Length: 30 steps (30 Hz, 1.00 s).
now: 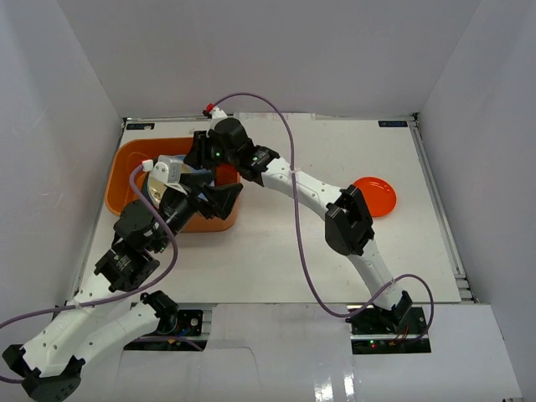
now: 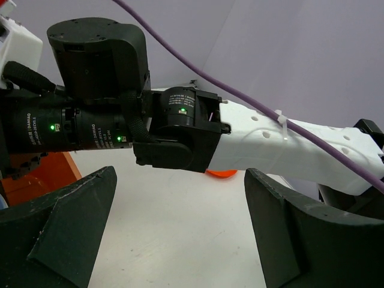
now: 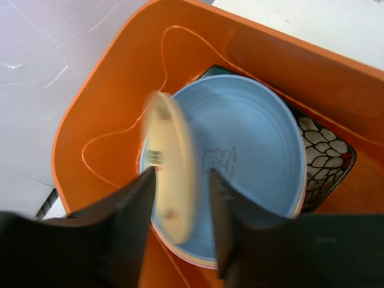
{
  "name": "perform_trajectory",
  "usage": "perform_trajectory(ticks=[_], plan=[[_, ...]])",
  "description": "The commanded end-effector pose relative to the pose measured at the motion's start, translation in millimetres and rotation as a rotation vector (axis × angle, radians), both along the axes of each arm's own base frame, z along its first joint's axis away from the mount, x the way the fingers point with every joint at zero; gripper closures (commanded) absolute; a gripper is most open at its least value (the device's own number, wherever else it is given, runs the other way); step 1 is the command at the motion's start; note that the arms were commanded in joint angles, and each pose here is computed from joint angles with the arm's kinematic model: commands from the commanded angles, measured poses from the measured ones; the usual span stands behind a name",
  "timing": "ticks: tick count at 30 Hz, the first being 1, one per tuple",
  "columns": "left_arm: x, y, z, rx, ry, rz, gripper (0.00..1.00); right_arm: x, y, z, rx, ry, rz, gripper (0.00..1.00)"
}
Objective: Place the plates into the plastic bin on the countertop
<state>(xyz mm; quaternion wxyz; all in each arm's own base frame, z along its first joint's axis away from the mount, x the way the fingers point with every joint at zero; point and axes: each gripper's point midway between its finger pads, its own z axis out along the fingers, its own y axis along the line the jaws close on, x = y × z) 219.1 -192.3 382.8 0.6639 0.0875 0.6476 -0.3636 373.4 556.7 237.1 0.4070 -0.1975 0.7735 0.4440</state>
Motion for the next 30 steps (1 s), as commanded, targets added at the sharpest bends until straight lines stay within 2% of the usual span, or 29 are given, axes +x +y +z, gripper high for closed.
perform_trajectory(ticks=[1, 3, 5, 6, 7, 8, 9, 10, 11, 12, 13, 14, 15, 17, 19, 20, 21, 23, 24, 26, 27, 30], plan=[[0, 4, 20, -0.052, 0.007, 0.025, 0.02, 17, -9, 31, 0.012, -0.065, -0.084, 0.5], [8, 3, 14, -0.049, 0.057, 0.053, 0.02, 20, -24, 55, 0.03, -0.102, -0.127, 0.47], [15, -2, 6, -0.049, 0.116, 0.064, 0.02, 26, -41, 50, 0.018, -0.093, -0.141, 0.45], [17, -5, 4, -0.054, 0.135, 0.06, 0.02, 25, -56, 71, 0.039, -0.108, -0.157, 0.46], [17, -9, 3, -0.073, 0.161, 0.043, 0.02, 25, -69, 48, -0.006, -0.077, -0.172, 0.48], [20, -17, -3, -0.069, 0.188, 0.029, 0.02, 25, -83, 46, -0.015, -0.072, -0.192, 0.51], [19, -24, -7, -0.071, 0.207, -0.004, 0.02, 28, -110, 83, 0.044, -0.121, -0.238, 0.6], [20, -31, -10, -0.089, 0.23, -0.024, 0.02, 28, -127, 82, 0.047, -0.119, -0.264, 0.65], [20, -37, -15, -0.089, 0.252, -0.045, 0.02, 23, -149, 46, -0.002, -0.081, -0.287, 0.69], [25, -48, -27, -0.077, 0.292, -0.066, 0.02, 25, -186, 80, 0.053, -0.13, -0.352, 0.79], [22, -59, -31, -0.077, 0.313, -0.122, 0.02, 25, -210, 74, 0.04, -0.123, -0.398, 0.85], [19, -70, -34, -0.088, 0.347, -0.168, 0.02, 20, -240, 35, -0.021, -0.068, -0.449, 0.9], [19, -78, -39, -0.087, 0.37, -0.199, 0.02, 22, -288, 56, 0.009, -0.105, -0.557, 0.92], [19, -102, -56, -0.08, 0.449, -0.274, 0.1, 27, -359, 39, -0.02, -0.086, -0.718, 0.92], [23, -123, -78, -0.053, 0.515, -0.303, 0.19, 5, -416, 6, -0.067, -0.035, -0.832, 0.92], [23, -130, -85, -0.044, 0.532, -0.307, 0.2, 0, -441, -4, -0.088, -0.017, -0.891, 0.91], [25, -137, -89, -0.038, 0.544, -0.307, 0.21, -7, -492, -21, -0.128, -0.005, -1.033, 0.81], [23, -157, -111, 0.002, 0.583, -0.319, 0.21, -17, -556, -39, -0.153, 0.024, -1.193, 0.7], [24, -164, -110, 0.009, 0.579, -0.325, 0.21, -26, -576, -63, -0.165, 0.081, -1.229, 0.6], [15, -183, -122, 0.045, 0.602, -0.357, 0.21, -37, -615, -82, -0.147, 0.147, -1.311, 0.51], [12, -190, -117, 0.042, 0.593, -0.376, 0.21, -40, -623, -90, -0.141, 0.171, -1.323, 0.43], [-6, -207, -108, 0.076, 0.532, -0.454, 0.16, -44, -631, -117, -0.109, 0.251, -1.309, 0.41]])
